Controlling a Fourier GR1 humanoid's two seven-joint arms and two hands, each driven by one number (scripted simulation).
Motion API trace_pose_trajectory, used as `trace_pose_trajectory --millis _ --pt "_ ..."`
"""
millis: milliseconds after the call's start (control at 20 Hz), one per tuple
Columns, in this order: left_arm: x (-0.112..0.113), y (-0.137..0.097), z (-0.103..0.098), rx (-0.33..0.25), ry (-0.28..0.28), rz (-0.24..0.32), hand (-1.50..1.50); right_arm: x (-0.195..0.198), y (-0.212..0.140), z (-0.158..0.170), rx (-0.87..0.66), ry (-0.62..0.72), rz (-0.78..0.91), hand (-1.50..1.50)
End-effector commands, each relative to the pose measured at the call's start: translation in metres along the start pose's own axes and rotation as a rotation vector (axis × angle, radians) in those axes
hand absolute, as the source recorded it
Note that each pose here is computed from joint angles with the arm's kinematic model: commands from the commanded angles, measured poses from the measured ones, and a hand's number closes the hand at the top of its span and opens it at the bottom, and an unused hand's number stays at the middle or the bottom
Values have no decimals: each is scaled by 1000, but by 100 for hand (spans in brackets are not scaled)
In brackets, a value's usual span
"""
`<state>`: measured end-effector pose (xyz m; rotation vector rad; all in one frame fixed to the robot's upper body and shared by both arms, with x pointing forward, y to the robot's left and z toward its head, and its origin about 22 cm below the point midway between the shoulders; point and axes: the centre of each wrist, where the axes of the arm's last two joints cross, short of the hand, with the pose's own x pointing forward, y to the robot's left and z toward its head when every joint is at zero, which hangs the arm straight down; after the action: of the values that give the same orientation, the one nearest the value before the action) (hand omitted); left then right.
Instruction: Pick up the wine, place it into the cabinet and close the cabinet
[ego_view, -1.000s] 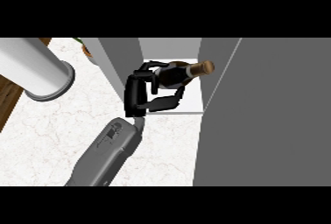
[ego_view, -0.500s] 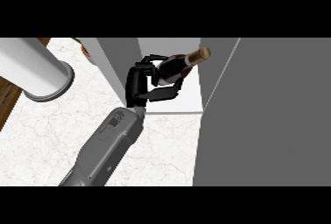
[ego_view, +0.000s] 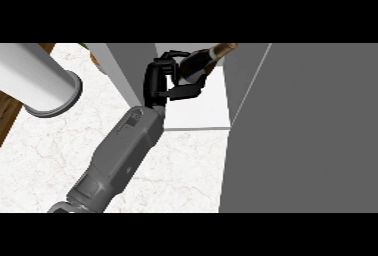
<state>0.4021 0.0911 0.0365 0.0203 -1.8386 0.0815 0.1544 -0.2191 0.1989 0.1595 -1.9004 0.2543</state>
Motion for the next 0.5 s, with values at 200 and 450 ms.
trace_pose_trajectory --millis 200,450 --pt "3 -3 -20 38 -83 -76 150 21 8 24 38 -35 -45 -150" --pt "13 -8 -33 73 -108 -108 150 15 -3 1 58 -41 -33 -150"
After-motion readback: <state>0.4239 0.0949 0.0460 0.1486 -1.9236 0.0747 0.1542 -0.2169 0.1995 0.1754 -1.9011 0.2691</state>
